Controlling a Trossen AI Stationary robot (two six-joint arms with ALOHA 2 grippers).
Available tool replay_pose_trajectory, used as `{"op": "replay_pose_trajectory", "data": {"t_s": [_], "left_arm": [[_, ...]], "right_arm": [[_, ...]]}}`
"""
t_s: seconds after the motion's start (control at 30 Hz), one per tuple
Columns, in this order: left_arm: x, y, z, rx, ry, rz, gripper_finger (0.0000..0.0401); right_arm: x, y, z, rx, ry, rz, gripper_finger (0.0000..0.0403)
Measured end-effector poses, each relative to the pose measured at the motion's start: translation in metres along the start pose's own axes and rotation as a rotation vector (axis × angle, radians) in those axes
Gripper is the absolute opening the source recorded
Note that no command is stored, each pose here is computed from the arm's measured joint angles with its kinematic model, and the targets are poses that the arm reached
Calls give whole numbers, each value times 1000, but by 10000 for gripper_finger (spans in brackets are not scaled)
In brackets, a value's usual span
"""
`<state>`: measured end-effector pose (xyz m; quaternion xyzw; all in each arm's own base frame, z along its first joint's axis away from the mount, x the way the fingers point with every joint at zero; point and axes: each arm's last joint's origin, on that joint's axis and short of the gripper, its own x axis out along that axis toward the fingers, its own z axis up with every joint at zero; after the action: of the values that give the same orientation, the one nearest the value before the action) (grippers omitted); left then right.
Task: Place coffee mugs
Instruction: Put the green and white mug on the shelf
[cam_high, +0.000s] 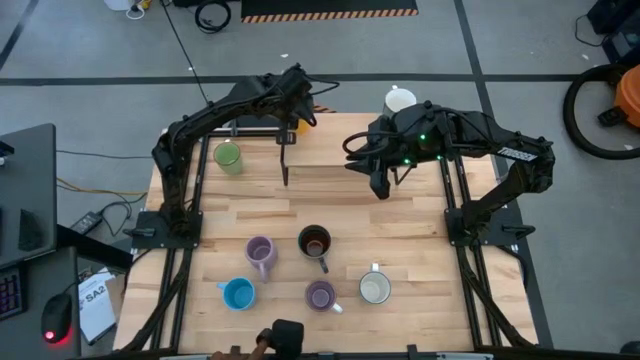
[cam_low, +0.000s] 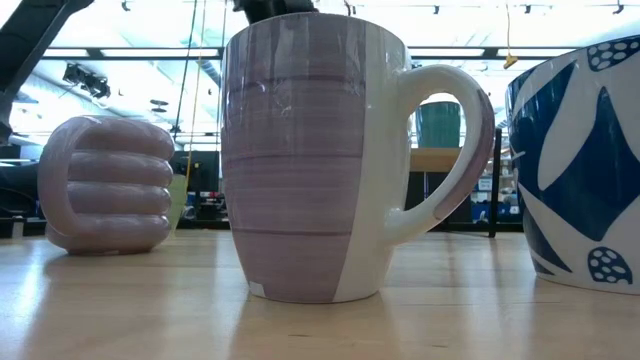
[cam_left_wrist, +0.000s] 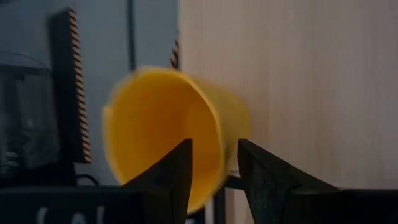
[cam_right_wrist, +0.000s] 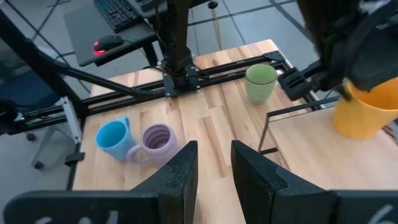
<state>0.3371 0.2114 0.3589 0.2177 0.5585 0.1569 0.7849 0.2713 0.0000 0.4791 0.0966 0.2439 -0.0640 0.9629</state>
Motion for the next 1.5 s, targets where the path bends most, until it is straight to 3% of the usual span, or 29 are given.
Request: {"op": "replay_pose_trajectory", "data": {"t_s": [0.27, 0.43, 0.63, 0.77, 0.9, 1.03, 1.27, 1.5], "left_arm": [[-32, 1, 4, -41, -105, 60, 133], [-58, 0, 2, -189, -168, 79, 132], [-86, -8, -12, -443, -248, -177, 132], [-91, -19, -24, -568, -143, -357, 132], [-95, -35, -31, -555, -8, -448, 132], [-96, -44, -22, -502, -40, -446, 132], [-94, -55, -28, -511, -108, -387, 132], [-91, -74, -58, -626, -138, -298, 132]], "right_arm": [[0, 1, 0, -12, 6, 26, 102], [0, 2, 0, -21, 10, 44, 102], [0, 2, -1, -51, 13, 61, 102], [0, 3, -1, -84, 17, 90, 102], [0, 4, -1, -109, 20, 113, 102], [0, 4, 0, -124, 14, 115, 102], [0, 5, 0, -112, 10, 137, 102], [0, 5, 0, -90, 12, 138, 102]]}}
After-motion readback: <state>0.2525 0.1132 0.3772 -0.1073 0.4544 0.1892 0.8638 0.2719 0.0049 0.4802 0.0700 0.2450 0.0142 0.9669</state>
